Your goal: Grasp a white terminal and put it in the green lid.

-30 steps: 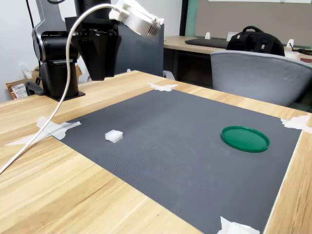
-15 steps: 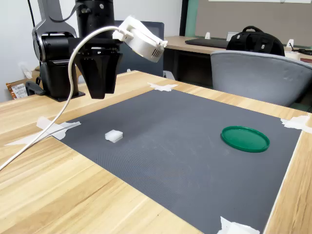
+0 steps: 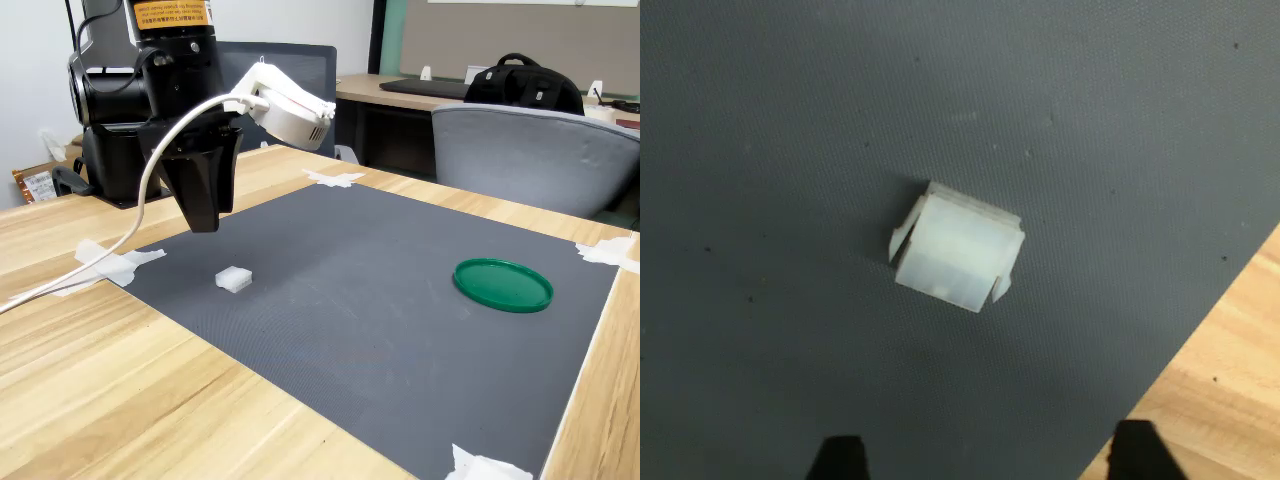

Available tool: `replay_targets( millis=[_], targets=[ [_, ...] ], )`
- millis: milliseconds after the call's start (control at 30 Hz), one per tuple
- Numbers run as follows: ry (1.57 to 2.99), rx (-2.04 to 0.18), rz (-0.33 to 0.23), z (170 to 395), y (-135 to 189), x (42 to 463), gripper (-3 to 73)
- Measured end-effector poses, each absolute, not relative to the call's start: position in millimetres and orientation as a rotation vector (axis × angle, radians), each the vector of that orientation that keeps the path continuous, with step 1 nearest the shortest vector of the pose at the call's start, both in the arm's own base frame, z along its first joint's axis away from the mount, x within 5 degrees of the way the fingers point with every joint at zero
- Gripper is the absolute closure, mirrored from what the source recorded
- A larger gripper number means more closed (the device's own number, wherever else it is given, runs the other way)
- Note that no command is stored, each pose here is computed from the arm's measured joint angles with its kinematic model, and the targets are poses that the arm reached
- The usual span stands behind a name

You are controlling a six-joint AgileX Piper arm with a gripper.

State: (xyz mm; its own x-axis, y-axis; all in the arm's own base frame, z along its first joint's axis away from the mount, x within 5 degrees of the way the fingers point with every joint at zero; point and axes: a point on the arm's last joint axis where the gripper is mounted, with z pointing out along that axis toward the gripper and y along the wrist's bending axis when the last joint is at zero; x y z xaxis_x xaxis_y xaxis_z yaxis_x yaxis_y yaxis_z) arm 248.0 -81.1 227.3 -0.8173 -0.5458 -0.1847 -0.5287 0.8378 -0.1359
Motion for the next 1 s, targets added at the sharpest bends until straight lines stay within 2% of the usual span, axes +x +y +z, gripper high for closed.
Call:
replay_targets(
  millis=[300, 567, 733, 1000],
  targets=[
    [2.839, -0.885, -0.073, 218, -82, 249, 22.0],
    [2.881, -0.880, -0.139, 211, -88, 251, 22.0],
    [2.906, -0.904, -0.127, 202, -87, 255, 22.0],
    [2.867, -1.013, -0.123, 201, -64, 266, 22.0]
  ],
)
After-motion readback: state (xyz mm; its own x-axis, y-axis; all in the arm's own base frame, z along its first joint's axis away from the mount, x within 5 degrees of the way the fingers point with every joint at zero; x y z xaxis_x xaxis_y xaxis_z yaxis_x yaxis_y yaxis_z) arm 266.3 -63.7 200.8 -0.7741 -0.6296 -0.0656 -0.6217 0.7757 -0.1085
